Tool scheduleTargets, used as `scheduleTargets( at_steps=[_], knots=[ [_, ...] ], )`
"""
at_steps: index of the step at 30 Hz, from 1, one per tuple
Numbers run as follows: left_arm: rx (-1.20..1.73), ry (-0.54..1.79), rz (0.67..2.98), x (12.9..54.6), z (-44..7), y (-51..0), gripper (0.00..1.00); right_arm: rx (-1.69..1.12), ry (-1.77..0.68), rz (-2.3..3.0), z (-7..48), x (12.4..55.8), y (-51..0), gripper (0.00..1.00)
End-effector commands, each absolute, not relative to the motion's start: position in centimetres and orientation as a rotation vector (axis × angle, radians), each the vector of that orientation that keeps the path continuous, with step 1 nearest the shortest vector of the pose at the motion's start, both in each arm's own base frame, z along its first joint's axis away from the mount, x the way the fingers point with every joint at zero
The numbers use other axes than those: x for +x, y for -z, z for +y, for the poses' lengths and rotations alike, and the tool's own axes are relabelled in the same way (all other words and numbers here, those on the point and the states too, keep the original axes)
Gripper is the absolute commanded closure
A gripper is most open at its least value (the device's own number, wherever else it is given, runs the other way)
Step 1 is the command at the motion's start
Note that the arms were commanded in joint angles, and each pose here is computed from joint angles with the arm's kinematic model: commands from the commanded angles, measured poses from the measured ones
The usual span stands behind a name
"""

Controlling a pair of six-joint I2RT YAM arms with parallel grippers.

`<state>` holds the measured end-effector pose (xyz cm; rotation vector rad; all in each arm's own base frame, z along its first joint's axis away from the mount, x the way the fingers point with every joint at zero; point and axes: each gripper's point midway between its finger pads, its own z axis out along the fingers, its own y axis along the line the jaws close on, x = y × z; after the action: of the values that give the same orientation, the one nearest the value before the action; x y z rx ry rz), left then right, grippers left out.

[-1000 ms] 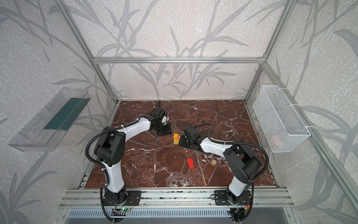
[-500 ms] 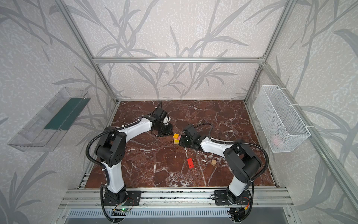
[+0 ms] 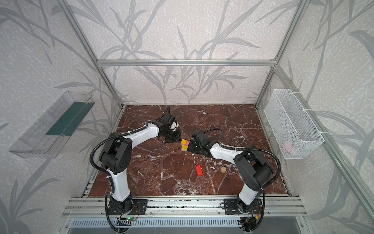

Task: Build the wood block tower

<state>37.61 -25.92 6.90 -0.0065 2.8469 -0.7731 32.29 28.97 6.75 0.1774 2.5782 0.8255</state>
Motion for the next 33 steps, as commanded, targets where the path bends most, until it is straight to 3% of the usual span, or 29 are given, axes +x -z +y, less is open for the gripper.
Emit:
scheduleTargets(
  at_steps=[1,33],
  knots=[
    [-0.002,0.764,2.845,37.6,-26.1,-7.5,1.00,0.195,-0.822,2.547,29.0,33.3,-7.1,1.00],
    [0.007,0.751,2.838,37.5,-26.0,-7.9,1.00,0.211,-0.823,2.562,28.8,33.5,-6.4,1.00]
  ],
)
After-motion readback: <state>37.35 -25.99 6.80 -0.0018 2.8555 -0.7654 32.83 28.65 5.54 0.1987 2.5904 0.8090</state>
